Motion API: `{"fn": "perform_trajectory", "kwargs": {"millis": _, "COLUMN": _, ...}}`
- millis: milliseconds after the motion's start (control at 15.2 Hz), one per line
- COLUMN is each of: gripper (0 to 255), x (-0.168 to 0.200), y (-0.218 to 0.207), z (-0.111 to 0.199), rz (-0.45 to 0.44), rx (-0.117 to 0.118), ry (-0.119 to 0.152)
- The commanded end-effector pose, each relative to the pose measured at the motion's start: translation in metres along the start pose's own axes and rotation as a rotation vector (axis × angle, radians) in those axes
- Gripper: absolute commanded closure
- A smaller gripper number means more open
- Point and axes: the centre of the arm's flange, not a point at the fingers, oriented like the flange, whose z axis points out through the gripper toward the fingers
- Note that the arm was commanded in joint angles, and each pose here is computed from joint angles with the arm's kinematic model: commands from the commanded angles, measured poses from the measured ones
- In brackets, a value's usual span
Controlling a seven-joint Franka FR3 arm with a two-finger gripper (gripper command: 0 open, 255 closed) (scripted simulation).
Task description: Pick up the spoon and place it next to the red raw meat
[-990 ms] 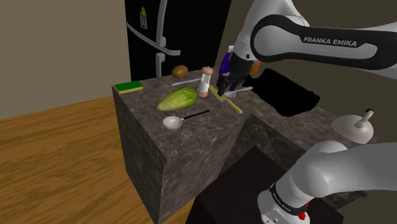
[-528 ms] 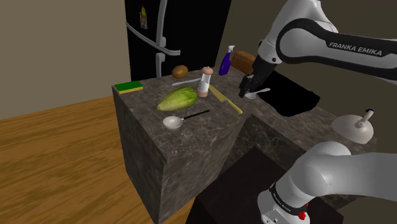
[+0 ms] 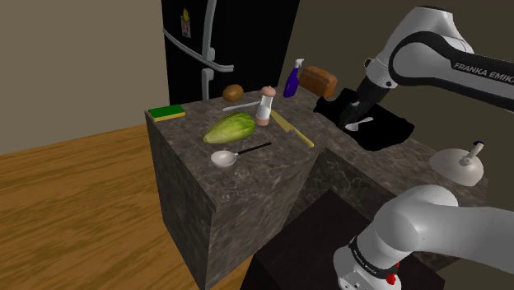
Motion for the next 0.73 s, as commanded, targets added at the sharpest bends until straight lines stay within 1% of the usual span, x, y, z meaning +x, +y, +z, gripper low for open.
{"fn": "perform_trajectory", "kwargs": {"millis": 0, "gripper": 255, "x": -0.015, "y": 0.023, "z": -0.004, "rz": -0.001, "rx": 0.0, "ry": -0.001}}
{"fn": "perform_trajectory", "kwargs": {"millis": 660, "gripper": 255, "x": -0.083, "y": 0.136, "z": -0.011, "rz": -0.001, "rx": 0.0, "ry": -0.001}}
